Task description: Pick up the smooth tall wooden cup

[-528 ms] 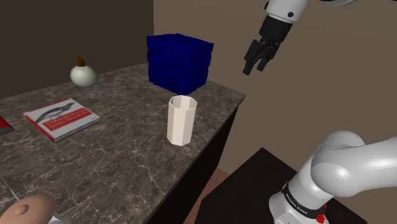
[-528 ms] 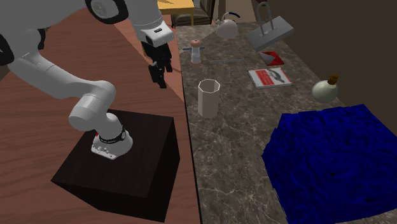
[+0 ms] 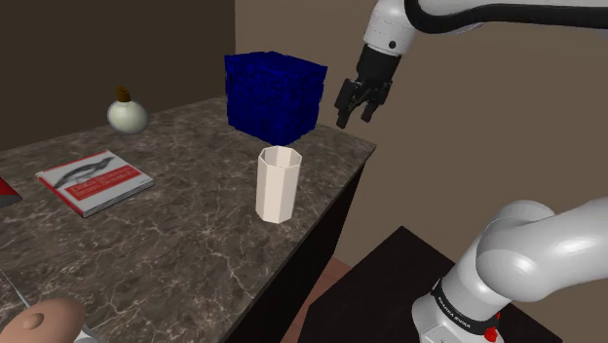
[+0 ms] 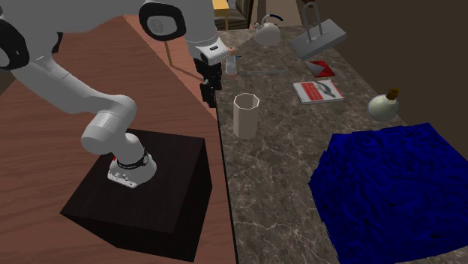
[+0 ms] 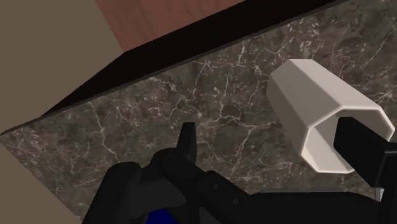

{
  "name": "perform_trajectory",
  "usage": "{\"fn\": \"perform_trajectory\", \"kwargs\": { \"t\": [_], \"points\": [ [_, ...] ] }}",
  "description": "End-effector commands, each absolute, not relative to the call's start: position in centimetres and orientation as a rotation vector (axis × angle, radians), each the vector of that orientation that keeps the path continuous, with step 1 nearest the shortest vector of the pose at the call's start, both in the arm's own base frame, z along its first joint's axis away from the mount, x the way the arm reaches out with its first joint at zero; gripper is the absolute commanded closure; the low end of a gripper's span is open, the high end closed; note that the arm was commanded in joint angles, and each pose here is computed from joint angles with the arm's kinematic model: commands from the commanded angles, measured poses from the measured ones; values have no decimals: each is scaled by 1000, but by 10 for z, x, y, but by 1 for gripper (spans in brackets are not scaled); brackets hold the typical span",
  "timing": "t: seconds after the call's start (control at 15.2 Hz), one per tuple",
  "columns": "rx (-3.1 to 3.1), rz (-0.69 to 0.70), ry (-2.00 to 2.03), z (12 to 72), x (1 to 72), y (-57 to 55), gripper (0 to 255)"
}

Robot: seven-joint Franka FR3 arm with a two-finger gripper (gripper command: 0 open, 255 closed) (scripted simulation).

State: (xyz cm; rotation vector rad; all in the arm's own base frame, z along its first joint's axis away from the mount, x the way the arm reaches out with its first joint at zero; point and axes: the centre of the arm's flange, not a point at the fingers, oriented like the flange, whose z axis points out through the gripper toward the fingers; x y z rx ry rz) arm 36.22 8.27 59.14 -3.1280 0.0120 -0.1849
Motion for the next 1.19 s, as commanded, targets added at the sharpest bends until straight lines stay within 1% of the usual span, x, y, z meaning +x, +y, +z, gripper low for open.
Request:
{"fn": "perform_trajectory", "kwargs": {
  "t": [0.0,0.66,1.12],
  "points": [
    [-3129,-176,32,574,377,96,0],
    [-3134,-130,126,493,463,163,0],
    [-3134,-130,127,461,463,163,0]
  ]
}}
